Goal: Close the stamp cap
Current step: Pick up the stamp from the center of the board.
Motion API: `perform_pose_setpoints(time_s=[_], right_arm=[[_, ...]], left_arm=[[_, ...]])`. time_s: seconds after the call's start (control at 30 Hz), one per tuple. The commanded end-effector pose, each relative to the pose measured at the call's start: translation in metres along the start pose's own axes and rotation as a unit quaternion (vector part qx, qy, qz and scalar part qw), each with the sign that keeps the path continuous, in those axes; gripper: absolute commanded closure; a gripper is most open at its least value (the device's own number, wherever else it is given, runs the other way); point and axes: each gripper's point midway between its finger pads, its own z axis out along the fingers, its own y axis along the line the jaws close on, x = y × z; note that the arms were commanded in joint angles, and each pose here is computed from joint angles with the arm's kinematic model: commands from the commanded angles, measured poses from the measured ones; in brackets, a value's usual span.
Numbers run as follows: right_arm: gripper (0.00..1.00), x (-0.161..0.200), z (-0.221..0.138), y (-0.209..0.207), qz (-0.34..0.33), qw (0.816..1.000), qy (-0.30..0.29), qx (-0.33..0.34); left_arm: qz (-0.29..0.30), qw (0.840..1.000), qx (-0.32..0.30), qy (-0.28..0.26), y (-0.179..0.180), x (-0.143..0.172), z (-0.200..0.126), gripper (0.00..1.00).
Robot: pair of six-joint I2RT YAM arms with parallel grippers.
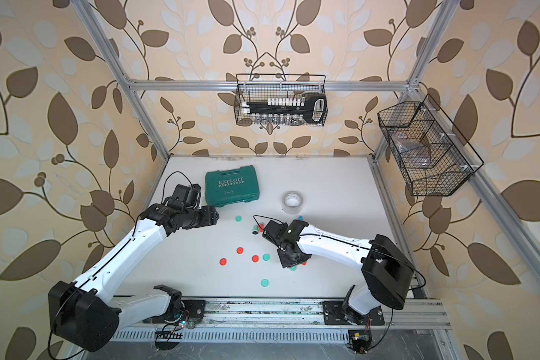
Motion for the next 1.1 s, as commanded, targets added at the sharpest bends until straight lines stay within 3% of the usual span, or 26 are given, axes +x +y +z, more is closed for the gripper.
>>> perform_pose_setpoints(time_s=[0.0,0.43,1.07], right_arm=[[0.71,0.005,0.012,0.001,0.011,1.000,0.007,0.006],[0.77,0.014,0.035,0.013,0.003,1.000,0.026,-0.007],[0.77,0.016,0.025,0.010,0.003,1.000,0.020,0.007]], left_arm=[[0.010,1.000,0.000,-0.014,0.000,-0.009,-0.007,0.26],[0.009,1.000,0.001,-0.011,-0.001,-0.009,-0.005,0.26],[0.009,1.000,0.002,-0.009,-0.001,-0.009,-0.005,0.26]])
